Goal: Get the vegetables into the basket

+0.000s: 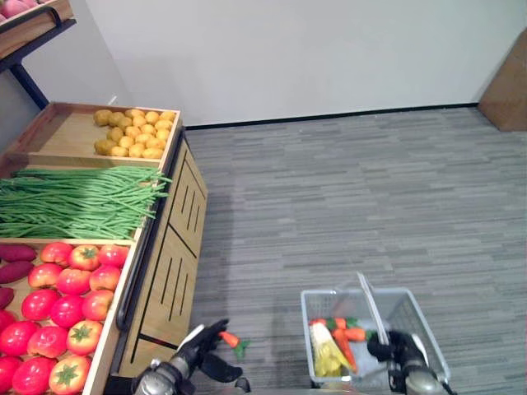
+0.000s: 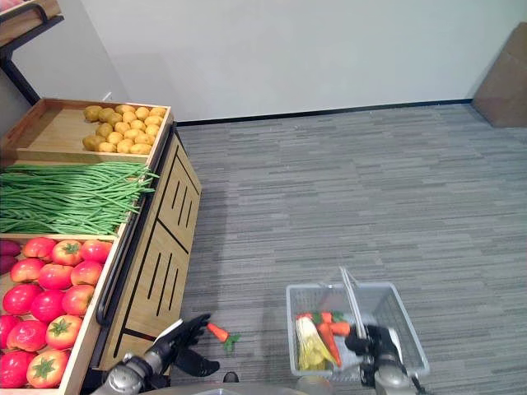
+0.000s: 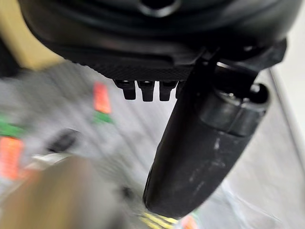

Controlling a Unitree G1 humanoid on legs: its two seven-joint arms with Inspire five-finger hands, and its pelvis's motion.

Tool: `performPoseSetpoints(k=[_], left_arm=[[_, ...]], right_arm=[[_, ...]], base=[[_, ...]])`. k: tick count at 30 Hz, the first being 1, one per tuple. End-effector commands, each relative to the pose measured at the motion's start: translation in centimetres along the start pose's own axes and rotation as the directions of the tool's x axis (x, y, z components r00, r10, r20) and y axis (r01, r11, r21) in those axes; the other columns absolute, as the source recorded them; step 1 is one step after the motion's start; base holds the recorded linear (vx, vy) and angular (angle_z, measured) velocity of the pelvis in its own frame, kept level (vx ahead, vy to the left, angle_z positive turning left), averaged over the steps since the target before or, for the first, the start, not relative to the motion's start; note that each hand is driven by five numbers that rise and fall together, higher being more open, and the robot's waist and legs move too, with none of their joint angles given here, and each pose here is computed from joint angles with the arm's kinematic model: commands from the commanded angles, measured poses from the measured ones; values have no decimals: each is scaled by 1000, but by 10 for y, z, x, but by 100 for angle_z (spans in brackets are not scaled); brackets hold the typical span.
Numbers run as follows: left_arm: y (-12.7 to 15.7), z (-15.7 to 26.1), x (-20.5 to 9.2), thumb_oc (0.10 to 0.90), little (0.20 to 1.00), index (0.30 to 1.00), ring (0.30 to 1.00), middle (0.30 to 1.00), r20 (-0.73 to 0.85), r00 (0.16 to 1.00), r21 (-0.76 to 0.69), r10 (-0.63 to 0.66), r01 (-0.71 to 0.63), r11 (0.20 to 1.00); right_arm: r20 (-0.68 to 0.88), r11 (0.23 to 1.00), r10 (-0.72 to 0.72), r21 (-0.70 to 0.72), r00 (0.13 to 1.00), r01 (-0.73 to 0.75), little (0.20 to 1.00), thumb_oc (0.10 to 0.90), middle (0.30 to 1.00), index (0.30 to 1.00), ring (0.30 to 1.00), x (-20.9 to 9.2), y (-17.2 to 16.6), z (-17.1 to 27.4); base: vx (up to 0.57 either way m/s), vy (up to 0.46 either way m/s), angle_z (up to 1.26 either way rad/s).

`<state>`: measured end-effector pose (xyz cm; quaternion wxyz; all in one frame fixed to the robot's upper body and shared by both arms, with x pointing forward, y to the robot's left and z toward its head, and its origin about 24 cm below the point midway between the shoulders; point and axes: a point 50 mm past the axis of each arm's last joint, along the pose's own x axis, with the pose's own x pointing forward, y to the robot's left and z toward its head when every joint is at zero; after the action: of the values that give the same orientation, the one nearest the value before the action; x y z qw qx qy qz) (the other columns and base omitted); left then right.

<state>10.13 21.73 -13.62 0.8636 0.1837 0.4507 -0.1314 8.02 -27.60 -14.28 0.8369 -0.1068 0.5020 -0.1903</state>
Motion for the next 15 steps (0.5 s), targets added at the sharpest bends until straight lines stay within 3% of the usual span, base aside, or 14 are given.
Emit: performPoseSetpoints(k=[1,2,4,5,15], left_arm=[[14,18,9,900,1000,1000,1000,1000,54,993,224,107,-117,968],[6,-13,10,900,1000,1000,1000,1000,-117,982,141,146,-129,982],[3,-22,9,900,1000,1000,1000,1000,-173,973,103,156,-139,985],[-5,-41,5,900,1000,1000,1000,1000,-274,950,40,151,-146,989],[-26,-61,-2,900,1000,1000,1000,1000,-411,903,-188,126,-219,958]], right_arm=[[186,995,-37,96,982,19,300,400,300,300,300,6,-3,45],[103,991,-31,130,994,18,300,400,300,300,300,5,0,24],[80,990,-29,138,996,18,300,400,300,300,300,4,1,18],[7,991,-9,131,1000,8,300,400,300,300,300,2,6,-1],[-188,994,110,-4,976,-112,300,400,300,300,300,-14,30,-49]], base=[[0,0,0],[0,0,0],[-11,4,-11],[-8,3,-11],[-9,1,-7]])
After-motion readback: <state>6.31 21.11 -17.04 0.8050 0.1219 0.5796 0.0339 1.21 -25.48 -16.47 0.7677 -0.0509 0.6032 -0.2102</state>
